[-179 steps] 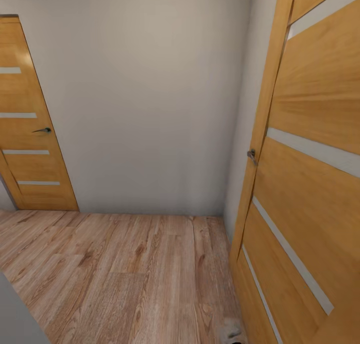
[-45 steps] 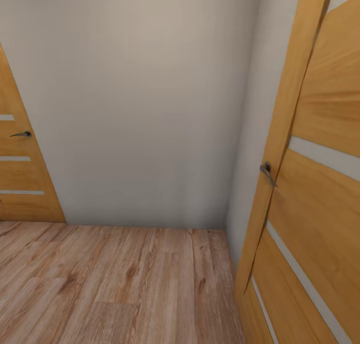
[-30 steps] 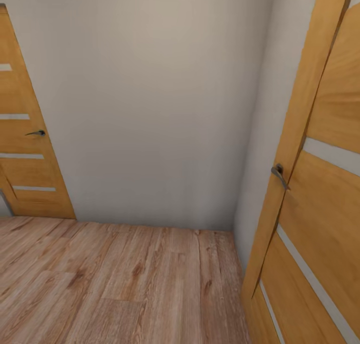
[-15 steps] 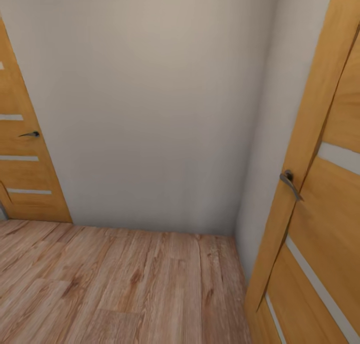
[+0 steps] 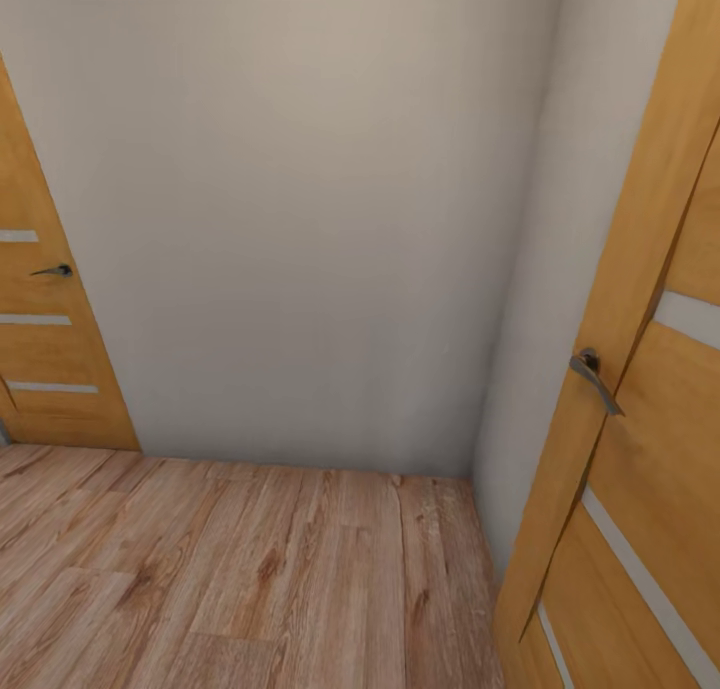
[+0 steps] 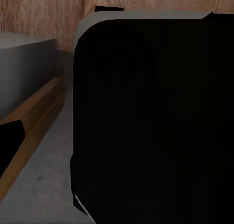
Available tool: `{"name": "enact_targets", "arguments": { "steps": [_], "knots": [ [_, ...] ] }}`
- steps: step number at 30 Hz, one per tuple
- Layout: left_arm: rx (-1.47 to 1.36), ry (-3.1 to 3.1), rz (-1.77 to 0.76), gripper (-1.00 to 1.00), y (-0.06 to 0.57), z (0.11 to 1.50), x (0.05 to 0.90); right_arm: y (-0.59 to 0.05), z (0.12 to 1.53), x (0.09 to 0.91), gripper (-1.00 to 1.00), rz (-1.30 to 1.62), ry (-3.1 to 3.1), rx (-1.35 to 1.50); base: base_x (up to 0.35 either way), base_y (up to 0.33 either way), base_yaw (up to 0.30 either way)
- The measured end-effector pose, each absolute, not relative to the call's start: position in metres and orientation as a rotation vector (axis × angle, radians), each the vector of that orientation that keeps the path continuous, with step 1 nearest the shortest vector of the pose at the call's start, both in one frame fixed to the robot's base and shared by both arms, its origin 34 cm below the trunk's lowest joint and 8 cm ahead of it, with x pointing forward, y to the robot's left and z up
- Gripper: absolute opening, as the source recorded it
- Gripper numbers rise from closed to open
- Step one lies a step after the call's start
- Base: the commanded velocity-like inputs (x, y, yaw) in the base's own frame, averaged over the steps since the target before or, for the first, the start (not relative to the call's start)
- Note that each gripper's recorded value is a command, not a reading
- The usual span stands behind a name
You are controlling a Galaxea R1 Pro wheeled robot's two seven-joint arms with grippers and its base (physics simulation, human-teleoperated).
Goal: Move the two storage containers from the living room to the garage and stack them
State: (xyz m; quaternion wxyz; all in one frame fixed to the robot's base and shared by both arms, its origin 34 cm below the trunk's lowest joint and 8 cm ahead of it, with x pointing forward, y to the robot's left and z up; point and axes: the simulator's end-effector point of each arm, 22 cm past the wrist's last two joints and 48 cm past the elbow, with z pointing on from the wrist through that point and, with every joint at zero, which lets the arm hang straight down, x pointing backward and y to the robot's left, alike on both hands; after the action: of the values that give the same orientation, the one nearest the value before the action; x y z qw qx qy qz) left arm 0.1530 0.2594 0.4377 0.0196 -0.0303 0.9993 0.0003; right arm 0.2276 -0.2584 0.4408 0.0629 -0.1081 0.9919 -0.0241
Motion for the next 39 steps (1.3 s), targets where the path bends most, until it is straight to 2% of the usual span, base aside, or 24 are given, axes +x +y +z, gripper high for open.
{"name": "enact_targets", "arguments": {
  "steps": [9, 24, 28, 39],
  "knots": [
    [-0.094, 3.101, 0.002, 1.0, 0.2596, 0.4378, 0.153, -0.2583, 0.4409, 0.2276, 1.0, -0.073, 2.996, -0.329, 0.036, 0.0, 0.0],
    [-0.094, 3.101, 0.002, 1.0, 0.2596, 0.4378, 0.1528, -0.2592, 0.4409, 0.2272, 1.0, -0.075, 2.998, -0.325, 0.3, 0.0, 0.001],
    [-0.094, 3.101, 0.002, 1.0, 0.2596, 0.4378, 0.1529, -0.2592, 0.4409, 0.2273, 1.0, -0.075, 2.998, -0.327, 0.205, 0.0, 0.166],
    [-0.099, 3.101, 0.002, 1.0, 0.2597, 0.4377, 0.153, -0.2586, 0.4408, 0.2274, 1.0, -0.075, 2.998, -0.328, 0.021, 0.0, 0.254]
  ]
}}
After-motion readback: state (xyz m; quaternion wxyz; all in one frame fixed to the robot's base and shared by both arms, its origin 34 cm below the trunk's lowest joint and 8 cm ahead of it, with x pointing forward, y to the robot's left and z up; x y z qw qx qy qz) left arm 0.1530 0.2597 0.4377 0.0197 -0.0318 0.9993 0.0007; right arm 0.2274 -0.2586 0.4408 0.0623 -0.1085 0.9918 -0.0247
